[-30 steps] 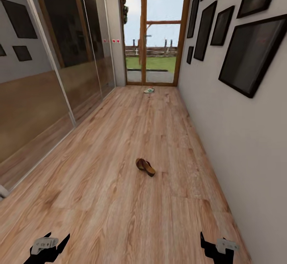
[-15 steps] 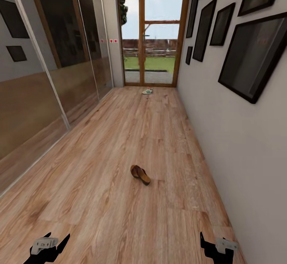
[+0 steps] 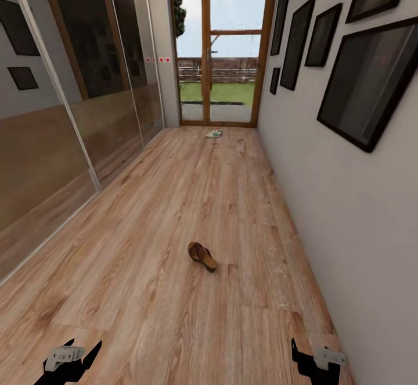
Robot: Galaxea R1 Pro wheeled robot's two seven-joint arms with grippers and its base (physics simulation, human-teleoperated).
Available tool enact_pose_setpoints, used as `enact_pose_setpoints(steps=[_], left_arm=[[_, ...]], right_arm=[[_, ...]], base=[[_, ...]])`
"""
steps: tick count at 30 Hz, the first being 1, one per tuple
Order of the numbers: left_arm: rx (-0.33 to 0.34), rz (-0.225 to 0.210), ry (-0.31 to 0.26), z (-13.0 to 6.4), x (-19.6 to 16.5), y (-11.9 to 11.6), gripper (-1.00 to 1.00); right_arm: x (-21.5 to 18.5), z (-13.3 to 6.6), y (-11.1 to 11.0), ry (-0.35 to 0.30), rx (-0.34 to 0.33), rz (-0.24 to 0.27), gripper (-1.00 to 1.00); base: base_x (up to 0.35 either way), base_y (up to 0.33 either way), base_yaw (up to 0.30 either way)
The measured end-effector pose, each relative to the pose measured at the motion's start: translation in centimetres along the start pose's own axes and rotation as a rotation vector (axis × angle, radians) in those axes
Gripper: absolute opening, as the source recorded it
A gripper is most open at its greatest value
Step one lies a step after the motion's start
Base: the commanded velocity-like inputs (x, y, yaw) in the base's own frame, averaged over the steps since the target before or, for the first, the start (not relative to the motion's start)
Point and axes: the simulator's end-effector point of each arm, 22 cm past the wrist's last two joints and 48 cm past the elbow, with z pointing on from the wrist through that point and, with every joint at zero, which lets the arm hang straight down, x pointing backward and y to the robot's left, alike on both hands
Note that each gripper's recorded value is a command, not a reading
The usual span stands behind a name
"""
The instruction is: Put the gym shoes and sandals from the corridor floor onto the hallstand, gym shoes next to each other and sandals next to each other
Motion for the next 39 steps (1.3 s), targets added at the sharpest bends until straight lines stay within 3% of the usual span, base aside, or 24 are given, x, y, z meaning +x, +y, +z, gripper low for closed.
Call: enact_pose_setpoints(steps=[39], left_arm=[[0.0, -0.001, 0.0, -0.01, 0.0, 0.01, 1.0]], right_arm=[[-0.04, -0.02, 0.62, -0.002, -0.026, -0.028, 1.0]], base=[[0.319, -0.094, 0.002]])
